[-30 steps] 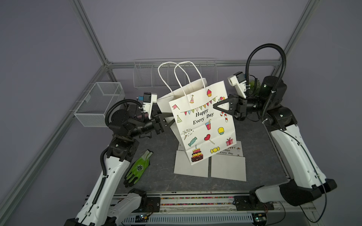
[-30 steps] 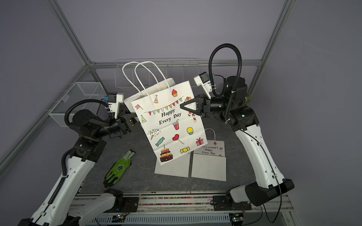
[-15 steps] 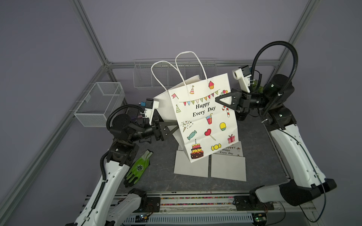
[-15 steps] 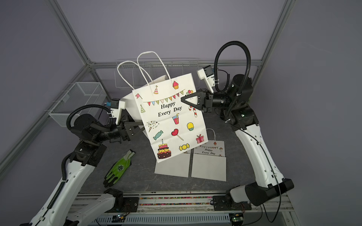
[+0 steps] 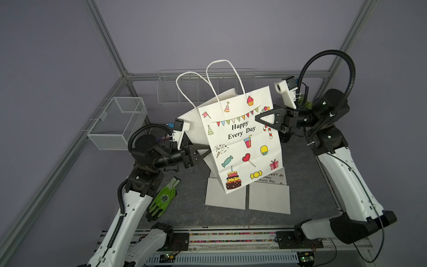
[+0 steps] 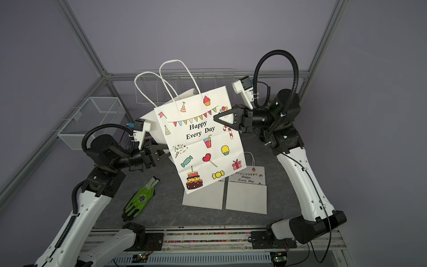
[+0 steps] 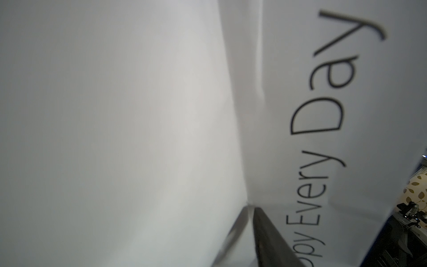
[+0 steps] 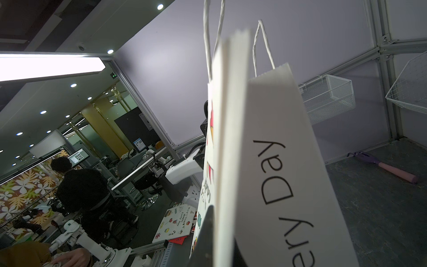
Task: Put away the paper bag
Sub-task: Press the paper bag.
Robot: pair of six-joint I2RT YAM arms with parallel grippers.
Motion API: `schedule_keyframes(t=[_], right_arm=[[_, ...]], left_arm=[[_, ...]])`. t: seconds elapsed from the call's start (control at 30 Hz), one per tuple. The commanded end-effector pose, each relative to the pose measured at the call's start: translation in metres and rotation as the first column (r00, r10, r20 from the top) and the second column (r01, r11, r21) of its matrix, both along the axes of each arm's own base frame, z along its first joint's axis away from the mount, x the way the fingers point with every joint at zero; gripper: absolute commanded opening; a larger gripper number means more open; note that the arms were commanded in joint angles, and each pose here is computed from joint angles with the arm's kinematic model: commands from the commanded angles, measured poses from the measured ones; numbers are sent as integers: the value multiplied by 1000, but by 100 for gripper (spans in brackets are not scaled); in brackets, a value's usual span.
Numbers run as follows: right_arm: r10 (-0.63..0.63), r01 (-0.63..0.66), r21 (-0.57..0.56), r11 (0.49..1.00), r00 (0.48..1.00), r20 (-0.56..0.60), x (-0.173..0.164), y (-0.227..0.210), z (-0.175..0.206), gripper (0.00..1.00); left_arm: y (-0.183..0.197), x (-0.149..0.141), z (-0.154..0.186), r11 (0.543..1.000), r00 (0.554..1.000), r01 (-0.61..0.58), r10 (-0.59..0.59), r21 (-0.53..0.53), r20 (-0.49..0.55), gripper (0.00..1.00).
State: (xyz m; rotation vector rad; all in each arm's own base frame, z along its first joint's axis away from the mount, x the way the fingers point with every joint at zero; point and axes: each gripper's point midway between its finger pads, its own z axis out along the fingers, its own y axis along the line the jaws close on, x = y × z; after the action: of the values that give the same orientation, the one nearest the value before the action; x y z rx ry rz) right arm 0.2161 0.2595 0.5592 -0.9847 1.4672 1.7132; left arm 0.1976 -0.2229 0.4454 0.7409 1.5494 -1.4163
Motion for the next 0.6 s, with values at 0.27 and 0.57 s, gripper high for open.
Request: schedule_keyframes(t=[0.27,0.57], right_arm=[[45,-43,-48,998,999,31,-23,3,-15,9],[-38,43,-122,992,998,41,-13,2,-33,7]], left_arm=[[1,-2,22,999,999,-15,16,-33,38,21],[6,-10,33,999,997,-36,39,-40,65,90]])
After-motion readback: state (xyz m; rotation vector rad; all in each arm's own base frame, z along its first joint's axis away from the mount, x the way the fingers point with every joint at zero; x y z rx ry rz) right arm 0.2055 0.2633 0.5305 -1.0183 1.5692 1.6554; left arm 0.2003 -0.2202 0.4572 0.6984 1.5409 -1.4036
